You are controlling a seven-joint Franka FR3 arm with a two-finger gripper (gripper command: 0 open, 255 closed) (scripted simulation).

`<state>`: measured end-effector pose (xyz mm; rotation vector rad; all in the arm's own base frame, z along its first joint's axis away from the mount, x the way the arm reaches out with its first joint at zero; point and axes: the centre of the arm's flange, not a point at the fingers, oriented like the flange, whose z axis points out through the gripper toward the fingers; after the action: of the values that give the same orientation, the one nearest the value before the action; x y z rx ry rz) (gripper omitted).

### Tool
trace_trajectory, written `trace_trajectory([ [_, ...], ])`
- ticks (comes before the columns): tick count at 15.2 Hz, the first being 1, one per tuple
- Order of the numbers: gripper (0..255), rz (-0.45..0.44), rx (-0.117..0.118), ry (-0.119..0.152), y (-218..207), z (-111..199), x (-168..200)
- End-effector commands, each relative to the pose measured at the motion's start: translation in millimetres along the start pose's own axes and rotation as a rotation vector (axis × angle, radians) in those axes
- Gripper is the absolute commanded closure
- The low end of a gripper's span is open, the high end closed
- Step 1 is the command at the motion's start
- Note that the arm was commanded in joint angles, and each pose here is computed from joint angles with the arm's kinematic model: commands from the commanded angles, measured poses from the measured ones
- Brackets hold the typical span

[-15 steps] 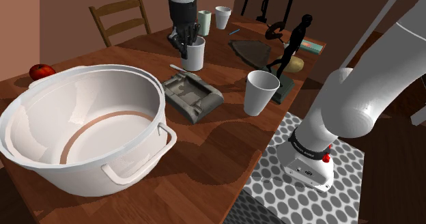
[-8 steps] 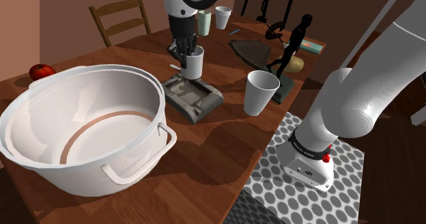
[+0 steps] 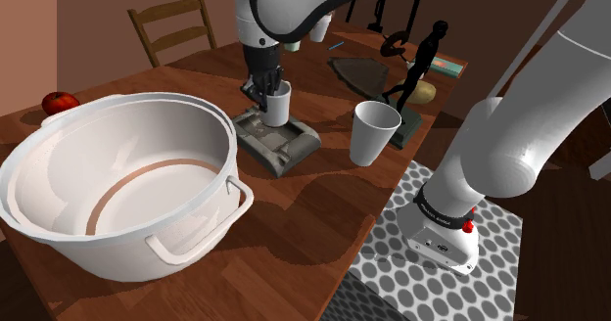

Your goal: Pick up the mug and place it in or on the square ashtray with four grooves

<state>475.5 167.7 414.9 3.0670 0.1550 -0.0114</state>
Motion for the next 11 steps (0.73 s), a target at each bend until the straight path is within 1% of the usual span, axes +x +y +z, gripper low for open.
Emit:
trace_trajectory([
  [1,255,0.0,0.0,0.001,0.7,11.2,0.4],
  [2,255,0.0,0.0,0.001,0.4,15.4,0.4],
  [10,255,0.0,0.0,0.001,0.4,15.4,0.4],
  [11,0,0.0,0.0,0.001,0.4,15.4,0.4],
])
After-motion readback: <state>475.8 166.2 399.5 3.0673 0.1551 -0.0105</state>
